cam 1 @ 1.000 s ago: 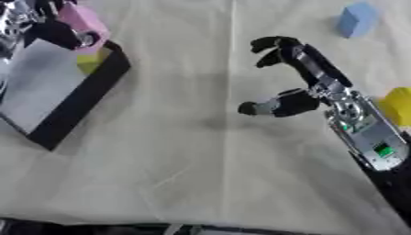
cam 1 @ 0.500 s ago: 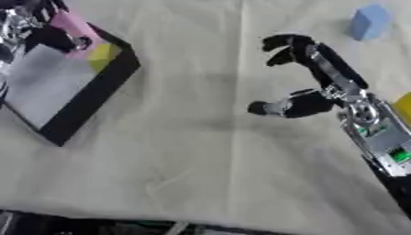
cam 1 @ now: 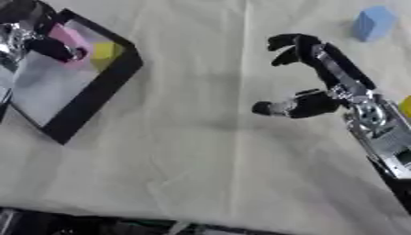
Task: Pick up the objects with one hand, pass them to the other hand, and then place them into the box on the other side of the table.
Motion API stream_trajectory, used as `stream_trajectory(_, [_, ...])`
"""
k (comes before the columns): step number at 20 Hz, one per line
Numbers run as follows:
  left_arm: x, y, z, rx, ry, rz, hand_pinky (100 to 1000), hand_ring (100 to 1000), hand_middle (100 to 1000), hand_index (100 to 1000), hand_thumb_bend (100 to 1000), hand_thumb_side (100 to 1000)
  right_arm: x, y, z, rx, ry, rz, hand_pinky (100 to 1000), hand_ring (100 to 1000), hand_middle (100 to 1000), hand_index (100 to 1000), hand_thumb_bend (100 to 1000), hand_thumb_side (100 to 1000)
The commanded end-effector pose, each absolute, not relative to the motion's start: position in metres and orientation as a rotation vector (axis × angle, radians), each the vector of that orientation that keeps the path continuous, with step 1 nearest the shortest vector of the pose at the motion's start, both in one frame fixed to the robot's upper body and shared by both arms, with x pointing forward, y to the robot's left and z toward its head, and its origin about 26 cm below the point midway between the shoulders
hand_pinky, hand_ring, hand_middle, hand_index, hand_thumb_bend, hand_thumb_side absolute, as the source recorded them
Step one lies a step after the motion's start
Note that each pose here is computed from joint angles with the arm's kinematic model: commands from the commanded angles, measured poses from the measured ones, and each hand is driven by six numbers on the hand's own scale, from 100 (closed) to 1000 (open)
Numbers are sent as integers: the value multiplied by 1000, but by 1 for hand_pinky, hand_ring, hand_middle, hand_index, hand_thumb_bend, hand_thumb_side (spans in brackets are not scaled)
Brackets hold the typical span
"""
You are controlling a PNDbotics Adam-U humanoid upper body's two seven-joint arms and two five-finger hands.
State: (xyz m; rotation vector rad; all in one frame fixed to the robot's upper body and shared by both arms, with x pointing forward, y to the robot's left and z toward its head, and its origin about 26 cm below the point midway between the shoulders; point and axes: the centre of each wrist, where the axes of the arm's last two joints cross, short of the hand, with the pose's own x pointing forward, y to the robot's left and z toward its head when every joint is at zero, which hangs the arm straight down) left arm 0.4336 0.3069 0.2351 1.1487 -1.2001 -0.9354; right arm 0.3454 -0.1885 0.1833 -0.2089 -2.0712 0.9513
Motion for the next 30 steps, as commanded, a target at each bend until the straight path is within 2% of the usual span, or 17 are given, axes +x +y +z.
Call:
stream_trajectory(1, [432,320,248,1184,-1202,-932,774,748,697,764,512,306,344,-191,196,-224,-2109,951,758,680,740,832,809,208])
stream_trajectory(4, [432,322,247,1187,-1197,-938,796,773,735,775,555,377,343,-191,196,-224,-2109,951,758,680,740,832,810,209])
stream_trajectory(6, [432,323,247,1189,-1200,-942,795,772,735,777,570,383,343,-192,196,-225,-2109,951,758,680,740,832,811,210])
stream_trajectory(16, [428,320,255,1215,-1246,-914,781,757,718,769,537,275,343,-192,197,-227,-2111,952,759,679,739,833,816,215])
stream_trajectory(18, [426,317,258,1218,-1270,-899,767,740,698,759,495,224,342,-193,198,-228,-2115,948,759,679,739,833,817,216])
stream_trajectory(20, [423,313,263,1221,-1313,-876,756,725,682,752,464,217,342,-193,200,-229,-2124,943,759,679,739,833,817,216])
stream_trajectory(26, [404,295,277,1178,-1530,-749,730,664,621,724,301,263,340,-196,214,-251,-2168,909,760,680,739,833,812,211])
stream_trajectory(30, [390,287,276,1072,-1679,-670,732,655,610,714,237,309,339,-202,229,-281,-2196,880,760,680,739,832,800,200])
